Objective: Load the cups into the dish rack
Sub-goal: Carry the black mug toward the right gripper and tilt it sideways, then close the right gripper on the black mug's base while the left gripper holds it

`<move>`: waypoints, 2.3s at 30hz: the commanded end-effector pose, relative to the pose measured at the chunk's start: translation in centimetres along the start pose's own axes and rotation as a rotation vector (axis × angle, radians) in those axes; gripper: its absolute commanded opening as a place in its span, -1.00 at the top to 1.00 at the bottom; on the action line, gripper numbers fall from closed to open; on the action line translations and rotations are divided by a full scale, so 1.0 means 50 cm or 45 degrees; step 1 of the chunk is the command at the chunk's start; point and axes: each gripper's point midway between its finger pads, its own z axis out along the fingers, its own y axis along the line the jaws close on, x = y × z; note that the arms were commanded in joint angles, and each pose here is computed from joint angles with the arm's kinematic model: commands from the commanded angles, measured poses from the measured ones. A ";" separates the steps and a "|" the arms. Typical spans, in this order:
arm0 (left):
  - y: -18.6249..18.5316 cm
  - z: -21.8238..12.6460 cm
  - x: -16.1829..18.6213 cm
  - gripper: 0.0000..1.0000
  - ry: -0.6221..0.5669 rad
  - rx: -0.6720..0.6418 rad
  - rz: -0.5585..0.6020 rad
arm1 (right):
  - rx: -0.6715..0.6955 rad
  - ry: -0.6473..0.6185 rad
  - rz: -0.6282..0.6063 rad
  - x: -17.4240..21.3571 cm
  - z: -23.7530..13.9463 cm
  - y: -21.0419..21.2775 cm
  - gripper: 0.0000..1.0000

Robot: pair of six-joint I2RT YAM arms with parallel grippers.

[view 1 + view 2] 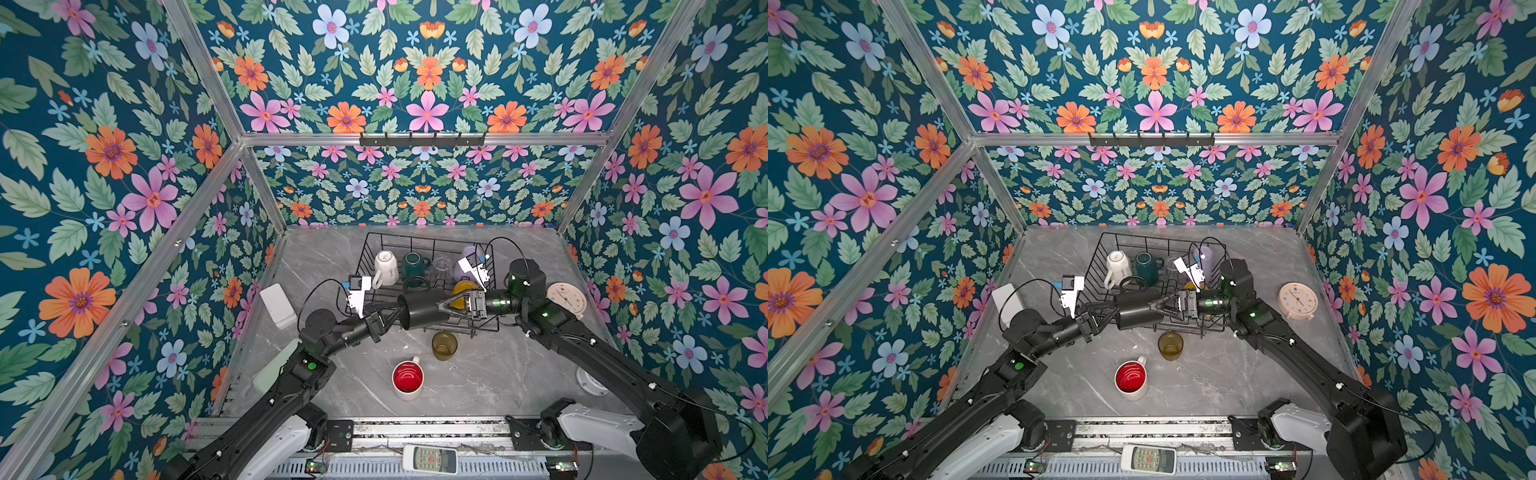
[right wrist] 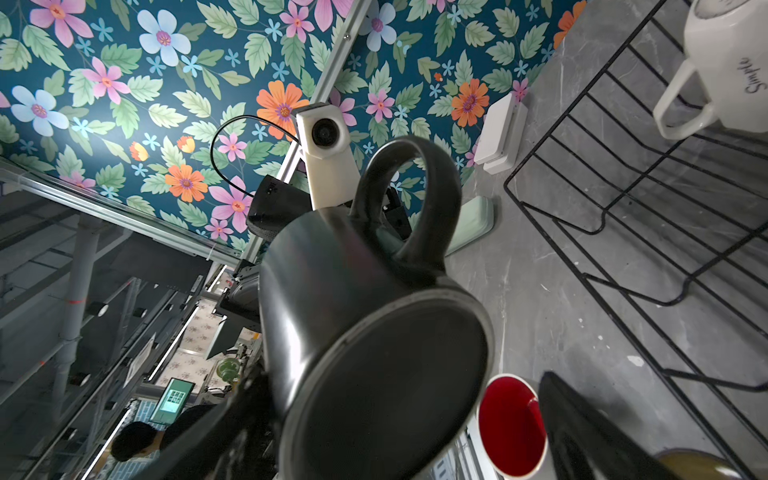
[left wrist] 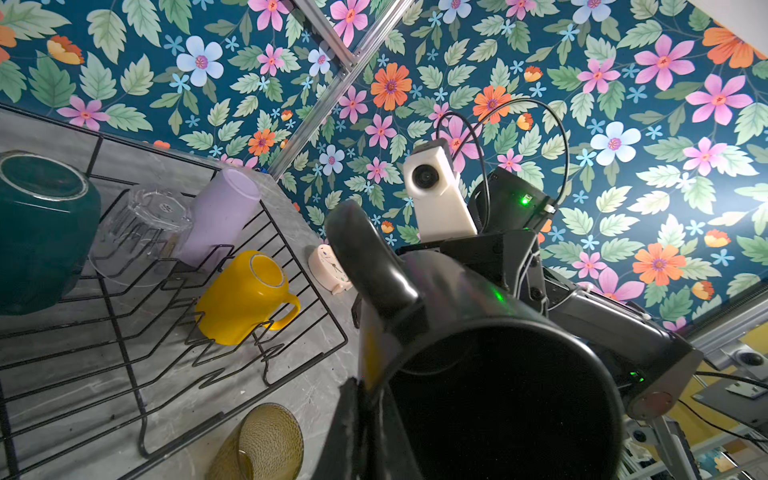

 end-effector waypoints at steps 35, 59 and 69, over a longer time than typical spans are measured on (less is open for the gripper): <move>-0.091 -0.002 -0.042 1.00 -0.080 0.277 0.072 | -0.135 0.085 0.025 0.014 0.081 0.035 -0.89; -0.088 -0.004 -0.041 1.00 -0.105 0.299 0.044 | -0.130 0.069 0.056 0.010 0.087 0.036 0.11; -0.079 -0.001 -0.040 0.97 -0.101 0.270 0.024 | -0.106 0.051 0.049 0.000 0.084 0.043 1.00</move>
